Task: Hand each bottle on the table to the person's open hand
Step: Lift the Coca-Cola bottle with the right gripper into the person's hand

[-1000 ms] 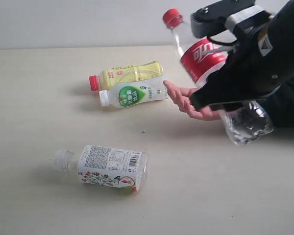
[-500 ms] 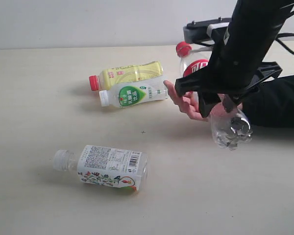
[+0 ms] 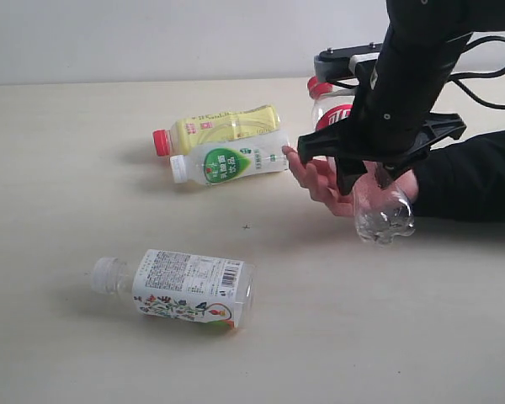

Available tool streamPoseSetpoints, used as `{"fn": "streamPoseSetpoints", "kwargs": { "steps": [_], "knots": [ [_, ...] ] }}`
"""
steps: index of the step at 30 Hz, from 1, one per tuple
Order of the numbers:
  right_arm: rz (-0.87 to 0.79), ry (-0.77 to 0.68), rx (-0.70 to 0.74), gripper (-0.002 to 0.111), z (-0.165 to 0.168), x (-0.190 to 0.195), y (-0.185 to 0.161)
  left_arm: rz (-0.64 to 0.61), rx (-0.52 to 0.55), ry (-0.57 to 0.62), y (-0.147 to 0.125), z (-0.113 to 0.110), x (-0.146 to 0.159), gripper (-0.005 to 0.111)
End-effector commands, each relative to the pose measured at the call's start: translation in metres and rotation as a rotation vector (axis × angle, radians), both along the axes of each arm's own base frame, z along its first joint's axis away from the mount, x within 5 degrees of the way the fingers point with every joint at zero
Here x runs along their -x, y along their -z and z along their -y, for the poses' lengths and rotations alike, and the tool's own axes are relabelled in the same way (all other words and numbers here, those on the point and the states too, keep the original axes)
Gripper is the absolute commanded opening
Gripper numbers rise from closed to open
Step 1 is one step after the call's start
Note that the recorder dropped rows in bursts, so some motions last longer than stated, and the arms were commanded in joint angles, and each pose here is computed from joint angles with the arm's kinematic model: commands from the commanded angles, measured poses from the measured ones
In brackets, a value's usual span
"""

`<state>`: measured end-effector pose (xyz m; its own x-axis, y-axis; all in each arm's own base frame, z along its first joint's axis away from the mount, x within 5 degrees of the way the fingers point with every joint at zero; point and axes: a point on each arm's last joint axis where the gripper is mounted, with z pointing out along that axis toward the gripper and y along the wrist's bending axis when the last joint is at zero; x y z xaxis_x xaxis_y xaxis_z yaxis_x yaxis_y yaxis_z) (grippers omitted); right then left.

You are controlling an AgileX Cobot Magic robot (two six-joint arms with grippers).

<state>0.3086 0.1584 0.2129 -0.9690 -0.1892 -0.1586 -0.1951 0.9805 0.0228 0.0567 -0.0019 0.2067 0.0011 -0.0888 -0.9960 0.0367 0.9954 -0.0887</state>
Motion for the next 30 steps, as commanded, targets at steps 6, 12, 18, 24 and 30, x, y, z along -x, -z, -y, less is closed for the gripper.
{"fn": "streamPoseSetpoints", "kwargs": {
  "steps": [6,12,18,24,30],
  "knots": [
    [0.023,-0.001,0.003,0.0,0.001,-0.004,0.0,0.0,0.001,-0.003,0.001,0.0,0.0,0.0],
    [-0.003,-0.001,0.016,0.0,0.0,-0.006,0.01,0.0,0.001,-0.003,0.001,0.0,0.0,0.0],
    [-0.018,-0.002,0.024,0.017,0.0,-0.007,0.017,0.0,0.001,-0.003,0.001,0.0,0.0,0.0],
    [-0.018,-0.014,0.026,0.048,0.0,-0.007,0.017,0.0,0.001,-0.003,0.001,0.0,0.0,0.0],
    [-0.001,-0.046,0.023,0.075,-0.001,-0.009,0.016,0.0,0.001,-0.003,0.001,0.0,0.0,0.0]
  ]
}}
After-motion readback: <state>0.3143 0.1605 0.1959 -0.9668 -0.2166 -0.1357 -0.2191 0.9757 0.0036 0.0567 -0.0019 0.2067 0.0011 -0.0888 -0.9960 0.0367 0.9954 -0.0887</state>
